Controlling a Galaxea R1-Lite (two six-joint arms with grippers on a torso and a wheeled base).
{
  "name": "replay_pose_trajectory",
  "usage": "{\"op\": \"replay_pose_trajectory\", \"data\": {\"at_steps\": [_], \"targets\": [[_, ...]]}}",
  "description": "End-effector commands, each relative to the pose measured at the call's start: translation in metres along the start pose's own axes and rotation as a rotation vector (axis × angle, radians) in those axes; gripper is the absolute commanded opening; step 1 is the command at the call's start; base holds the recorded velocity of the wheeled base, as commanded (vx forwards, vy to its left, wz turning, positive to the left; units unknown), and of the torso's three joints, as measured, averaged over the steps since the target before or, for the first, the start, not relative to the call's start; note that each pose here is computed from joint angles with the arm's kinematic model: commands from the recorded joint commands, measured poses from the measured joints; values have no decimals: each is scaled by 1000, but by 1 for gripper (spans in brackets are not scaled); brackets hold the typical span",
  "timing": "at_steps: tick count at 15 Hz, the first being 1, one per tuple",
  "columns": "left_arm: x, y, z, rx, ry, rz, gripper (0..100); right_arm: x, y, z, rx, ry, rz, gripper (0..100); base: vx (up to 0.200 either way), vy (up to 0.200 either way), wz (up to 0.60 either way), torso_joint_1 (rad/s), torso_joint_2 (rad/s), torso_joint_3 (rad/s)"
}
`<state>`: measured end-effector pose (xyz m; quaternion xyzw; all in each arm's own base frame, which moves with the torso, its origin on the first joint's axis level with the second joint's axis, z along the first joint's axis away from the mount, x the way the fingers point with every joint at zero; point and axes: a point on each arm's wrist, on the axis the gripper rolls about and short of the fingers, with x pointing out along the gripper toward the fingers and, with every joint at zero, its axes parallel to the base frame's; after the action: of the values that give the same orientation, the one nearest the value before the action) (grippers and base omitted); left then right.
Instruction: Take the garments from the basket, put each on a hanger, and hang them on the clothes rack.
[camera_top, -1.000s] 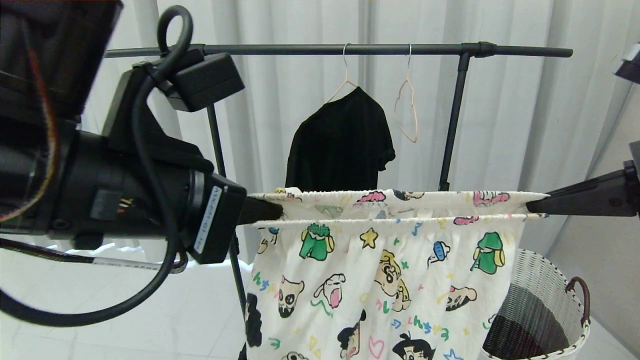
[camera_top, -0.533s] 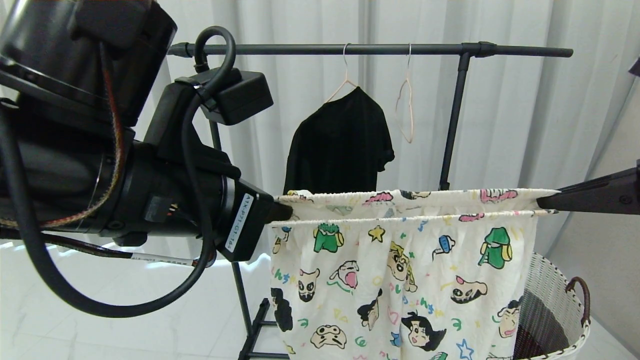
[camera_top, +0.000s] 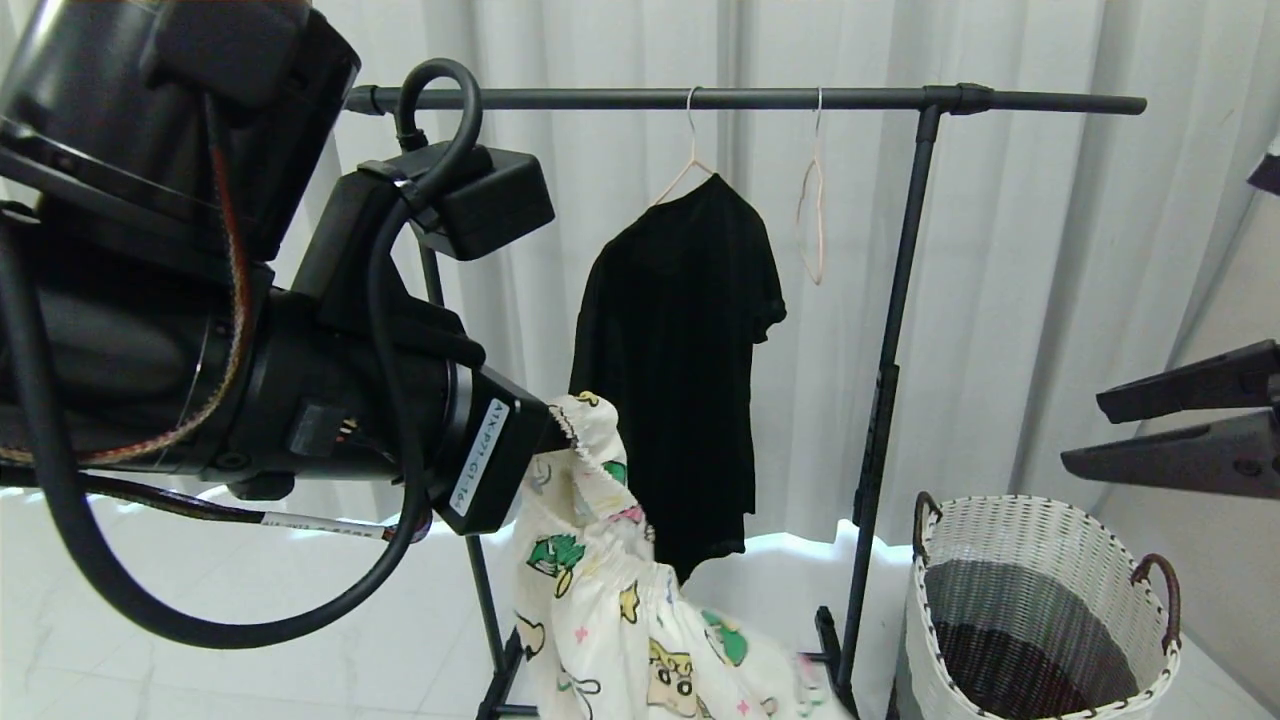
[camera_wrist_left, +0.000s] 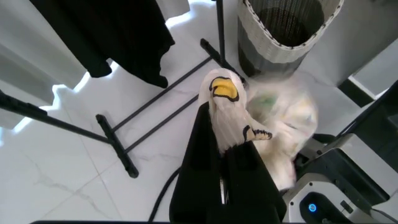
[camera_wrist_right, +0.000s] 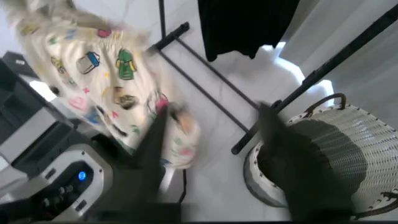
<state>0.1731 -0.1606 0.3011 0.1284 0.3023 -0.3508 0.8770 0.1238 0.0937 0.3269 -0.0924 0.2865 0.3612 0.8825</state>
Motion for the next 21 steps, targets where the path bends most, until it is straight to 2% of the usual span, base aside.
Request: {"op": "replay_pose_trajectory", "data": {"at_steps": [1, 4, 5, 7, 8, 9, 11, 13, 15, 17, 21], "targets": [[1, 0, 0, 1, 1, -1, 0, -6, 2, -9, -5, 0, 12, 100, 0, 0, 0, 0, 0, 0], [1, 0, -3, 1, 11, 31, 0, -4, 0, -19, 0, -31, -10, 100, 0, 0, 0, 0, 0, 0], [2, 1, -5, 3, 20, 80, 0, -1, -6, -22, 20, -19, -95, 100, 0, 0, 0, 0, 0, 0], [-2, 4, -15, 28, 43, 191, 0, 10, -15, -32, 34, 57, -340, 100, 0, 0, 0, 0, 0, 0], [-6, 5, -20, 55, 53, 216, 0, 14, -17, -37, 34, 87, -414, 100, 0, 0, 0, 0, 0, 0], [-14, 8, -30, 114, 67, 245, 0, 17, -21, -44, 39, 122, -496, 100, 0, 0, 0, 0, 0, 0], [-20, 19, -41, 169, 97, 289, 0, 19, -26, -49, 44, 150, -585, 100, 0, 0, 0, 0, 0, 0], [-19, 26, -45, 153, 100, 315, 0, 19, -27, -50, 43, 159, -648, 100, 0, 0, 0, 0, 0, 0], [-15, 28, -48, 148, 69, 355, 0, 18, -31, -50, 57, 153, -664, 100, 0, 0, 0, 0, 0, 0], [-12, 29, -56, 149, 71, 416, 0, 17, -34, -48, 74, 135, -684, 100, 0, 0, 0, 16, -40, -23], [-17, 28, -60, 148, 63, 423, 0, 17, -37, -42, 90, 76, -700, 100, 0, 0, 0, 105, -334, -224]]}}
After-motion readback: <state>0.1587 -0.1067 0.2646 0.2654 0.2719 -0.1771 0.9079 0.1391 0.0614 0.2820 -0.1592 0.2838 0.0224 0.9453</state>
